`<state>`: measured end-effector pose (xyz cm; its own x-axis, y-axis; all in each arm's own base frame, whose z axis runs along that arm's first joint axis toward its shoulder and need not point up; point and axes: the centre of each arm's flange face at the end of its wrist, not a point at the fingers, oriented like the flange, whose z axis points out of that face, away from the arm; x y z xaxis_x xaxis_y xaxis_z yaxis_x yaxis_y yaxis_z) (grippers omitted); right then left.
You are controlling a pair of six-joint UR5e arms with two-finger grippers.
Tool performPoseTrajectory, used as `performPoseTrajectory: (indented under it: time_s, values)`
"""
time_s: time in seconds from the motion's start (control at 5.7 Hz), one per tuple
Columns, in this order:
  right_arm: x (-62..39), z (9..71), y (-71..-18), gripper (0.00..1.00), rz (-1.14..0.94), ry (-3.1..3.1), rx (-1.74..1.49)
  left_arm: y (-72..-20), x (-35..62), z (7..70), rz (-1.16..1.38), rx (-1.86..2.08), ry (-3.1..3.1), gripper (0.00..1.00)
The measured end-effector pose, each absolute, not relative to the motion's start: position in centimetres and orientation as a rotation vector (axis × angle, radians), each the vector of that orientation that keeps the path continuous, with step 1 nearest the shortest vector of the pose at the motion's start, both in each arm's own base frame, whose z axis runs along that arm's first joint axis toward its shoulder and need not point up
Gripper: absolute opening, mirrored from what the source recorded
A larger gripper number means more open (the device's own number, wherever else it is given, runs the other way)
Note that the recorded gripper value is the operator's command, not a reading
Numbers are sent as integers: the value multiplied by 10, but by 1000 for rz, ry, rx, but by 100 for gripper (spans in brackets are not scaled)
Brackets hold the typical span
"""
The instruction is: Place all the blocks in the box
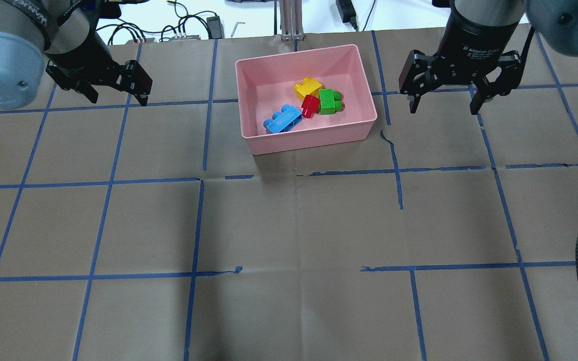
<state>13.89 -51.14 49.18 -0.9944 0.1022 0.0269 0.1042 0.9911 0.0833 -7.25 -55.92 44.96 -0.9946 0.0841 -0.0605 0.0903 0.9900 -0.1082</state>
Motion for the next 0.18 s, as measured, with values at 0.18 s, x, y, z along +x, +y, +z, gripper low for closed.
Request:
performPoseTrajectory:
  time_s: [0.18]
  values:
    - [139,492,-511,99,-130,-3113,-163,-559,-73,449,-170,134,3078,100]
